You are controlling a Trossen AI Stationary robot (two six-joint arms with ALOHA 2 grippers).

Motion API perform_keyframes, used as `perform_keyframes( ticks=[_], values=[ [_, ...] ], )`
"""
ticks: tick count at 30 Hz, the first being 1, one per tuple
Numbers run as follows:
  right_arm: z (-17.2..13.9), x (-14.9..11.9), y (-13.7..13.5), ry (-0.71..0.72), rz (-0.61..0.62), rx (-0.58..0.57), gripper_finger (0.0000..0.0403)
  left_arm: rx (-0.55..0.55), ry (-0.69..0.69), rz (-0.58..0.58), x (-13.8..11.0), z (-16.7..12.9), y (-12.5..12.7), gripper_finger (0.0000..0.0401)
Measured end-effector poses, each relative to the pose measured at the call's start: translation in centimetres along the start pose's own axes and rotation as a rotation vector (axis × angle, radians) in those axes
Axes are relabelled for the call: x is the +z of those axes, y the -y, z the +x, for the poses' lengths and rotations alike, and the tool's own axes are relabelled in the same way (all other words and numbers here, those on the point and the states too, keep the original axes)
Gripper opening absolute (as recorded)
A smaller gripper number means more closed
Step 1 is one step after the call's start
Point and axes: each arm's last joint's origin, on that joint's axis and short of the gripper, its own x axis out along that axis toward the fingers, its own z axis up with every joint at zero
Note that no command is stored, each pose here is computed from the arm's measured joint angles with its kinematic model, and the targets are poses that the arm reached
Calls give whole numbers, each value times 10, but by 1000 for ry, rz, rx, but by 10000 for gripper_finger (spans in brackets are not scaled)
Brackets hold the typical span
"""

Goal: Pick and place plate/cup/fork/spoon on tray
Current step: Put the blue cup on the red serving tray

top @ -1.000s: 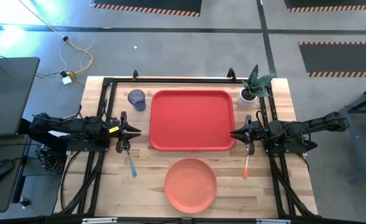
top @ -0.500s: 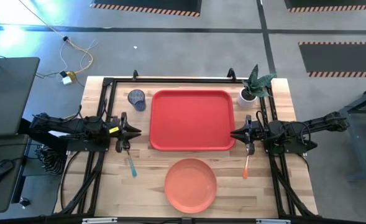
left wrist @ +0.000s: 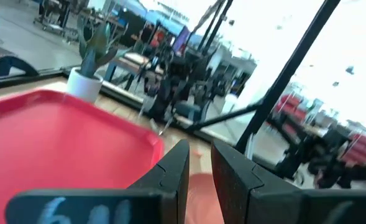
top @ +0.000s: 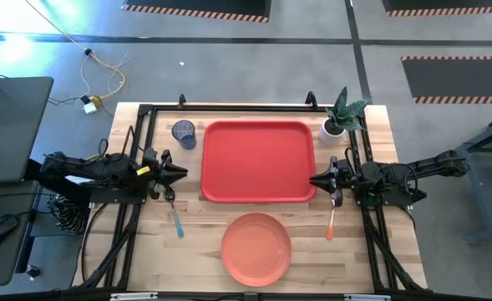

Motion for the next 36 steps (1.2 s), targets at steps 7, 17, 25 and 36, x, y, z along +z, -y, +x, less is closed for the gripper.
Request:
perform_keyframes(
  ticks=[7, 17, 25, 36],
  values=[
    [0, 6, -2, 55, 192, 30, 58, 11, 114, -166, 9, 0, 2, 58],
    [-1, 15, -4, 171, 274, 6, 58, -42, 266, -178, 24, -3, 8, 58],
    [-4, 29, -8, 240, 280, -1, 58, 46, 380, -108, 31, -6, 7, 58],
    [-10, 45, -14, 396, 205, 63, 58, 145, 459, -90, 41, -8, 8, 58]
  ],
)
